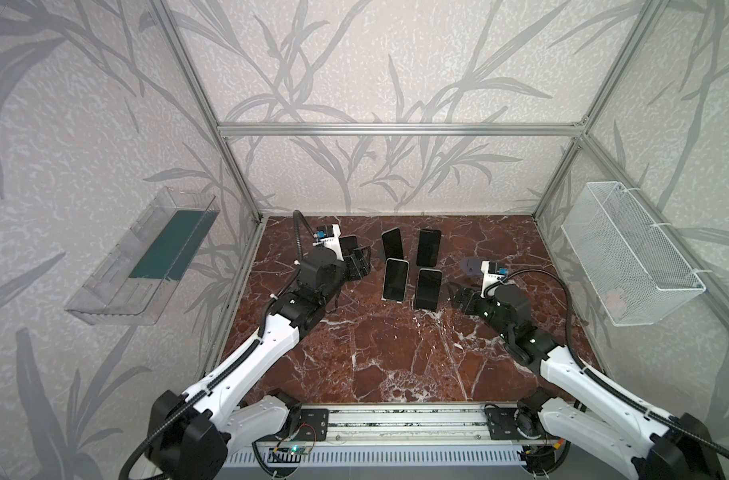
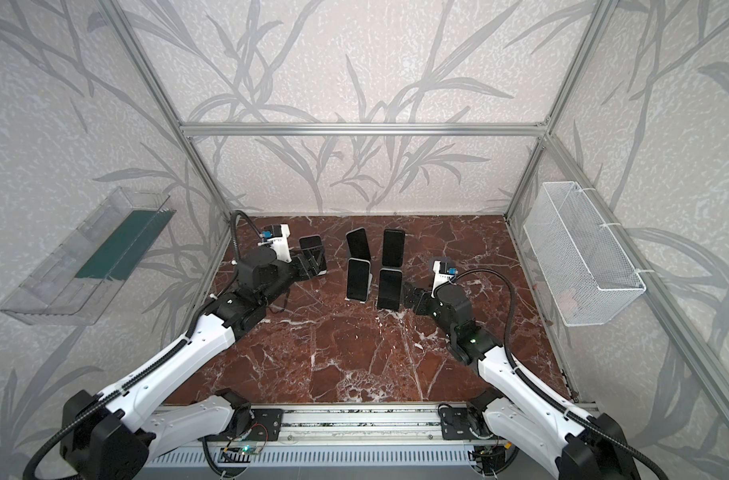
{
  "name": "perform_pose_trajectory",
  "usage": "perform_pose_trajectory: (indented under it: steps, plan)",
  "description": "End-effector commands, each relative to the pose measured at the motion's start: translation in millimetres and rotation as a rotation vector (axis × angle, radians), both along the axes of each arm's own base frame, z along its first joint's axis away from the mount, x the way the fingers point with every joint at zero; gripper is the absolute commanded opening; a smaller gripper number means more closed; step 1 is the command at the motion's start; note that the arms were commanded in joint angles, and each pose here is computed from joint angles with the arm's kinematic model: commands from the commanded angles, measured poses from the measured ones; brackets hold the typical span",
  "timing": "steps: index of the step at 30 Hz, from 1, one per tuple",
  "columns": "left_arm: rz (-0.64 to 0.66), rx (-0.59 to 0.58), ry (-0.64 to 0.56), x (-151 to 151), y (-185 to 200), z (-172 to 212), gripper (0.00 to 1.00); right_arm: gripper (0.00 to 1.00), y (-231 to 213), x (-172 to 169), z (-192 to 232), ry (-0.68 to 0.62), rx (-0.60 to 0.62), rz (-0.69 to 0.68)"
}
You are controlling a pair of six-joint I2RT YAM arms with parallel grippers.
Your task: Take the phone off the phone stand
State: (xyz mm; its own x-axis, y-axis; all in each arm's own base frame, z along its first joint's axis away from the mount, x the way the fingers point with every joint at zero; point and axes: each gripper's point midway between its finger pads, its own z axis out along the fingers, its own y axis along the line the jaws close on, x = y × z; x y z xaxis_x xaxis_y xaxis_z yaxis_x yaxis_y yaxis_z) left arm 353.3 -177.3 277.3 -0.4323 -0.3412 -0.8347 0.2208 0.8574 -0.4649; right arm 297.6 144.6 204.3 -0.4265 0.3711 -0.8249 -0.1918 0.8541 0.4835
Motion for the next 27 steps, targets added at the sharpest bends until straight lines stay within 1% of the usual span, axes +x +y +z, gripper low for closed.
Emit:
perform_pose_trajectory:
  steps: [1, 5, 9, 12, 16, 18, 23, 27]
  plan:
    - [-0.029, 0.084, -0.011, 2.2, -11.2, 2.0, 0.76, 0.87, -21.1, -6.5, 5.8, -0.036, 0.017, -0.104]
    - [-0.058, 0.155, 0.024, 4.1, -31.2, -10.5, 0.77, 0.87, -44.3, -13.8, -13.5, -0.064, -0.005, -0.197]
    - [-0.102, 0.195, 0.033, -0.8, -57.4, -23.2, 0.79, 0.88, -55.2, -18.2, 5.9, -0.133, -0.066, -0.221]
    - [-0.115, 0.218, 0.054, -1.7, -69.9, -36.0, 0.80, 0.88, -70.2, -20.3, -8.3, -0.125, -0.082, -0.296]
    - [-0.118, 0.217, 0.065, -5.7, -83.1, -41.3, 0.80, 0.88, -85.3, -26.8, -26.0, -0.102, -0.041, -0.375]
    - [-0.142, 0.186, 0.075, -10.8, -97.7, -46.5, 0.80, 0.88, -91.6, -29.6, -25.9, -0.101, -0.026, -0.406]
    - [-0.207, 0.200, 0.131, -23.5, -135.4, -68.6, 0.81, 0.88, -96.0, -34.1, -22.2, -0.117, -0.012, -0.419]
    - [-0.235, 0.189, 0.164, -28.1, -148.8, -83.1, 0.82, 0.88, -94.2, -33.2, -28.5, -0.097, -0.005, -0.415]
